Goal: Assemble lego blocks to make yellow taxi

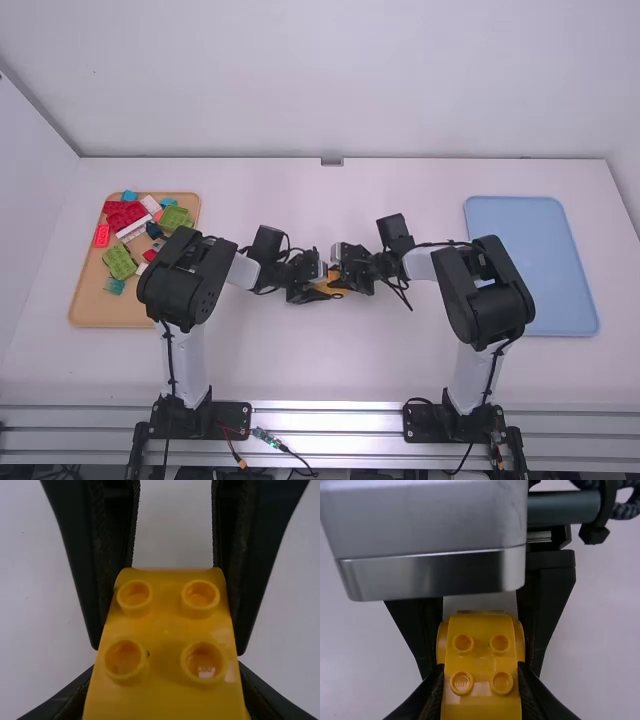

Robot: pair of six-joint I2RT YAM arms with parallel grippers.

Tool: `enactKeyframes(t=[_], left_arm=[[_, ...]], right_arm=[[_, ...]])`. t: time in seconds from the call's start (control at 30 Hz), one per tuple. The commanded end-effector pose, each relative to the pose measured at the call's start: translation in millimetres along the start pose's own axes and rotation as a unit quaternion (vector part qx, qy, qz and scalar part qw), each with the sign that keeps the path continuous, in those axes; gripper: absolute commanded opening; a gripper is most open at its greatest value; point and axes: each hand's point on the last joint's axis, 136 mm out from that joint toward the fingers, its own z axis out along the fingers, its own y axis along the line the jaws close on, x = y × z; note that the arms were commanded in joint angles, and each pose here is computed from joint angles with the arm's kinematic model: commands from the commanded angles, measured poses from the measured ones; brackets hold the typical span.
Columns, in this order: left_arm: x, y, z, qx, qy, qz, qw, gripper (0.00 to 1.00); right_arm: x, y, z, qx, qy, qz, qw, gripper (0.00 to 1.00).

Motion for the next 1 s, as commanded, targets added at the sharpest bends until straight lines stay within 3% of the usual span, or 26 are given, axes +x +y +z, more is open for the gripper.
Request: enactKeyframes(t=[0.0,0.7,0.97], left_arm=[[28.2,11.9,0.6,-0.038,0.059,-0.018,0.997,0.02],[18.0,30.1,0.3,-0.042,0.065,-0.017,0.997,0.02],[36.5,0.7,0.0,-0.01,0.081,0.002,0.997,0.01]], right_arm=[[19.0,11.0,7.0,-0.004,0.031,0.01,0.999,0.0],[29.5,11.5,9.6,0.015,0.047,0.014,0.999,0.0],[19.4,-3.0,5.3,0.025,0.035,0.006,0.999,0.0]])
